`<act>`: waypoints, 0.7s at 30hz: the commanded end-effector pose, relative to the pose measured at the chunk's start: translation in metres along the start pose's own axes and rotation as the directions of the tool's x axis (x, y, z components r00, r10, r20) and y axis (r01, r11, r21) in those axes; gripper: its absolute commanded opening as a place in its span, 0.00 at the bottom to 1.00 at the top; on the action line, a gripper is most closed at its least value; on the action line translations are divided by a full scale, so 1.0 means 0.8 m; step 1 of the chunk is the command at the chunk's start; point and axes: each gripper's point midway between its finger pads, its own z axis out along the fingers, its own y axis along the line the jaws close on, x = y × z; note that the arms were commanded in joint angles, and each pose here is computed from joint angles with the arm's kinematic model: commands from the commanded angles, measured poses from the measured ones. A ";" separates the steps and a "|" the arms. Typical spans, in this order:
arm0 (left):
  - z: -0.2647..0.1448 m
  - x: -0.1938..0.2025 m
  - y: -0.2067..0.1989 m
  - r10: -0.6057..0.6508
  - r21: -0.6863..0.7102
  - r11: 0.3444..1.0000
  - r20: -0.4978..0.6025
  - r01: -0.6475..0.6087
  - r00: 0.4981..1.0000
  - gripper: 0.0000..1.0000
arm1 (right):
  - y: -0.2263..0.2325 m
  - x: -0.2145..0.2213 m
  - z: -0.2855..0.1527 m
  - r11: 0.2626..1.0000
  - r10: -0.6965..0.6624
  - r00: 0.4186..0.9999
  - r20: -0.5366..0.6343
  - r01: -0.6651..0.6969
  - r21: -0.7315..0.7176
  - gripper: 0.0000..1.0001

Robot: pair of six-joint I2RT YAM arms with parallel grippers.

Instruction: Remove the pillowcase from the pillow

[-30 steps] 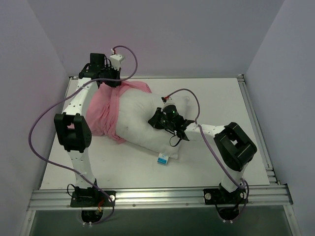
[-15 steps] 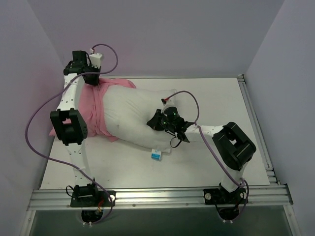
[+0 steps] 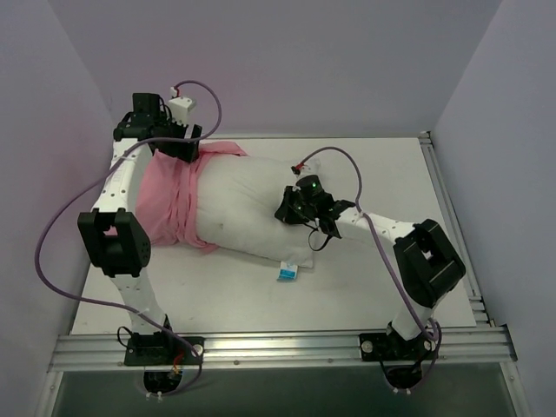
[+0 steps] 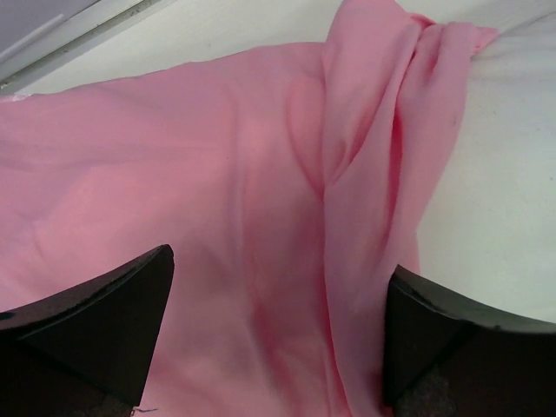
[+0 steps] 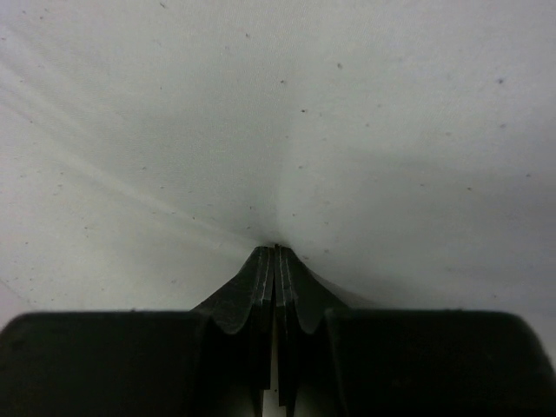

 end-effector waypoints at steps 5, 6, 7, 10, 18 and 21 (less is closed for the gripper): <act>-0.074 0.014 -0.016 -0.004 0.037 0.999 0.047 0.002 0.999 0.94 | -0.095 0.050 -0.037 0.956 -0.037 0.973 -0.227 0.101 0.277 0.00; -0.076 0.020 -0.011 -0.021 0.049 0.999 0.046 0.019 0.999 0.94 | -0.095 0.050 -0.038 0.957 -0.034 0.973 -0.229 0.097 0.272 0.00; -0.079 0.028 -0.014 -0.032 0.071 0.997 0.041 0.029 0.999 0.94 | -0.099 0.050 -0.039 0.957 -0.029 0.973 -0.230 0.093 0.275 0.00; -0.099 0.030 -0.028 -0.047 0.172 0.985 0.082 0.033 0.995 0.94 | -0.115 0.055 -0.042 0.952 -0.014 0.971 -0.240 0.086 0.294 0.00; -0.193 0.051 -0.052 -0.072 0.392 0.920 0.106 0.025 0.992 0.94 | -0.160 0.058 -0.055 0.941 0.039 0.972 -0.230 0.041 0.335 0.00; -0.206 0.114 -0.031 -0.050 0.336 0.940 -0.024 0.055 0.998 0.94 | -0.171 0.054 -0.058 0.940 0.049 0.972 -0.230 0.033 0.339 0.00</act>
